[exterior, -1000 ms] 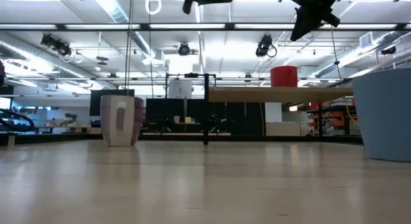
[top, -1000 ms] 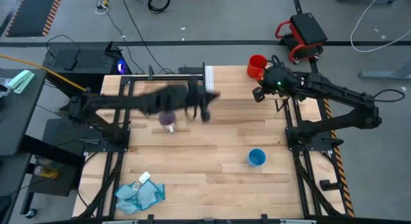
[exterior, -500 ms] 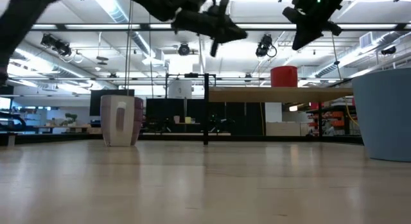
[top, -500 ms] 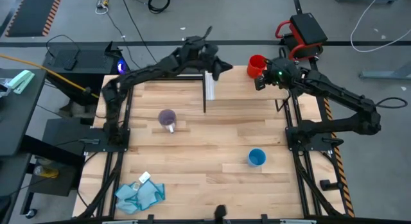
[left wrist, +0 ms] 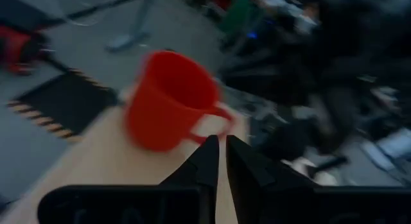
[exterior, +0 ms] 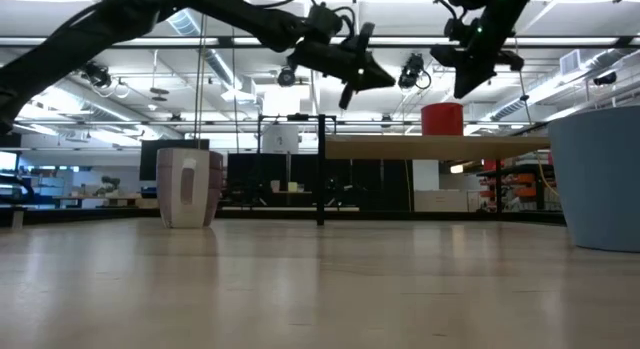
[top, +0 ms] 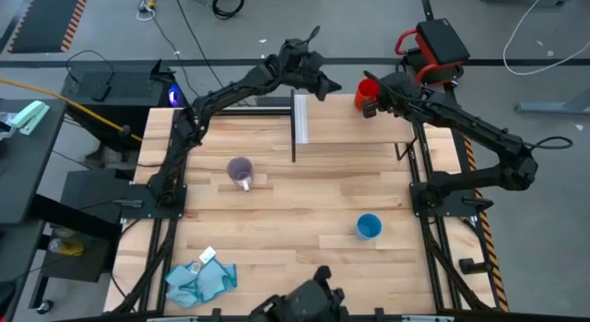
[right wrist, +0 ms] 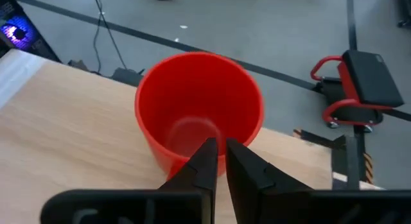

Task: Stack small to large cups/mugs on shelf
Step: Put the red mug on the shelf

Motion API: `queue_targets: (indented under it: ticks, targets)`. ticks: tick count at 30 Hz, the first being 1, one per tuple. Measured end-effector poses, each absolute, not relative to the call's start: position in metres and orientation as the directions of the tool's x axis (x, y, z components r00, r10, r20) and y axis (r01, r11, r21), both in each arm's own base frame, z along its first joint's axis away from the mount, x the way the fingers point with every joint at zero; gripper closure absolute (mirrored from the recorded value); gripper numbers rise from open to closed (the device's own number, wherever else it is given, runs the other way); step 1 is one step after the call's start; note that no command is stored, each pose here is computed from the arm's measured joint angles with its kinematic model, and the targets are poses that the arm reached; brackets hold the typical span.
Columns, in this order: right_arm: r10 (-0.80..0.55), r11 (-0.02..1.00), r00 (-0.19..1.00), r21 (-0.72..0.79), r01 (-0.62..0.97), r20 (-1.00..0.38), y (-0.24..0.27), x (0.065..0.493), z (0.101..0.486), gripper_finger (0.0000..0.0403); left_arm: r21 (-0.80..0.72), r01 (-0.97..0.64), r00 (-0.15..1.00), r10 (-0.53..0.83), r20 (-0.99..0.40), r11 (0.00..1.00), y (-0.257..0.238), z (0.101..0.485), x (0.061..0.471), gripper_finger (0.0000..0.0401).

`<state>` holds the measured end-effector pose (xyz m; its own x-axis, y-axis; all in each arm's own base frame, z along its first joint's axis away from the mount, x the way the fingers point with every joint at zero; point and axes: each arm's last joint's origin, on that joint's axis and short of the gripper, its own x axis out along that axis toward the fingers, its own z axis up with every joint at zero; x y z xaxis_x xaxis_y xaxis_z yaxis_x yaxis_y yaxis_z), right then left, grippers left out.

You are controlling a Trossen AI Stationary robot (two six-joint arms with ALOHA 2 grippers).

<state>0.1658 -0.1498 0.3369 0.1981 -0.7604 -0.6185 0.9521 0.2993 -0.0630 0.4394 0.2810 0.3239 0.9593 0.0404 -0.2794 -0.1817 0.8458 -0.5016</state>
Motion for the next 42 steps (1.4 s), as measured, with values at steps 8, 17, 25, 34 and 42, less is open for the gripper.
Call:
queue_targets:
  ticks: [8, 17, 25, 34, 42]
  targets:
    - [-0.781, 0.264, 0.182, -0.051, 0.963, -0.598, -0.151, 0.153, 0.345, 0.0372, -0.491, -0.250, 0.947, 0.106, -0.303, 0.835, 0.295, 0.322, 0.430, 0.0371]
    - [-0.756, 0.249, 0.148, -0.072, 0.966, -0.638, -0.154, 0.153, 0.338, 0.0391, -0.508, -0.292, 0.928, 0.111, -0.356, 0.810, 0.306, 0.296, 0.434, 0.0367]
    - [-0.687, 0.329, 0.188, -0.070, 0.942, -0.702, -0.144, 0.151, 0.335, 0.0367, -0.511, -0.257, 0.916, 0.038, -0.399, 0.820, 0.301, 0.293, 0.432, 0.0364]
    - [-0.646, 0.433, 0.247, -0.080, 0.898, -0.722, -0.126, 0.162, 0.321, 0.0348, -0.480, -0.252, 0.909, 0.035, -0.416, 0.840, 0.300, 0.291, 0.431, 0.0366]
    - [-0.736, 0.369, 0.222, -0.104, 0.924, -0.640, -0.120, 0.150, 0.335, 0.0340, -0.463, -0.261, 0.922, 0.077, -0.379, 0.847, 0.304, 0.295, 0.432, 0.0350]
